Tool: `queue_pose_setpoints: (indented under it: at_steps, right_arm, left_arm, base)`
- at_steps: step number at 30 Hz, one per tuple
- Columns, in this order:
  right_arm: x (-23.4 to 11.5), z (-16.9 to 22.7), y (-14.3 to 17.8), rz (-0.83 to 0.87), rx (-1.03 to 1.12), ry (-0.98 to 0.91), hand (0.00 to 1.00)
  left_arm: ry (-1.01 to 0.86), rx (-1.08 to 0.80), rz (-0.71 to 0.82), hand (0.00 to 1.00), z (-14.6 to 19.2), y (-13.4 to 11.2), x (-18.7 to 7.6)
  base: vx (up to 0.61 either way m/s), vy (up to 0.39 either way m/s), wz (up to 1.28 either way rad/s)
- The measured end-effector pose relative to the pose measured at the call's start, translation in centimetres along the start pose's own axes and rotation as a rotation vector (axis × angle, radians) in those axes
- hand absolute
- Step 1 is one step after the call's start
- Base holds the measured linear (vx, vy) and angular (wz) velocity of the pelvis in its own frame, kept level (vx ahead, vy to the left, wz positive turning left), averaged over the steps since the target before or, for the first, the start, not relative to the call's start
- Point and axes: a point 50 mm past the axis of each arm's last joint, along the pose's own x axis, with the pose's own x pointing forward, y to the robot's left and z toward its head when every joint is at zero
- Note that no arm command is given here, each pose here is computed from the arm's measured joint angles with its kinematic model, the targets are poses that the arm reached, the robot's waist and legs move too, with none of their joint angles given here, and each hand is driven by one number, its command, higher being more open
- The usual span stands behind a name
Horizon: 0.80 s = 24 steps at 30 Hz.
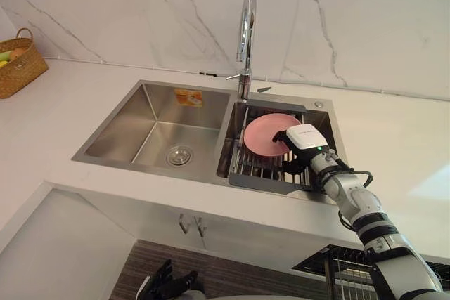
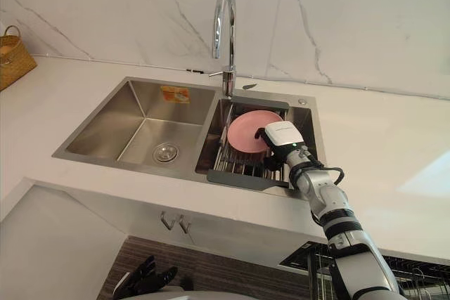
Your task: Walk over to the sink, pick up the cup, carry it to the dishwasher, place the cup inside the dishwasher, then close the dishwasher door
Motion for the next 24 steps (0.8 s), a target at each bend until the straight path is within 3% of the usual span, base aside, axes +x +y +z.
queue_pose_setpoints:
  at_steps: [4,24]
  right_arm:
    - [0.8,0.5,-1.4,-0.046,0.034,-0.03,0.0]
    - [0.1,1.0,-1.5,-0.072,0.123,-0.06,0.0]
  left_arm:
    - [-0.007,0.001,-0.005,1.0,0.2,0.0,0.1]
    - [-0.035,0.001,-0.012,1.0,0.8,0.0,0.2]
  base:
    - [0.0,0.0,0.0]
    - [0.0,-0.001,-0.02]
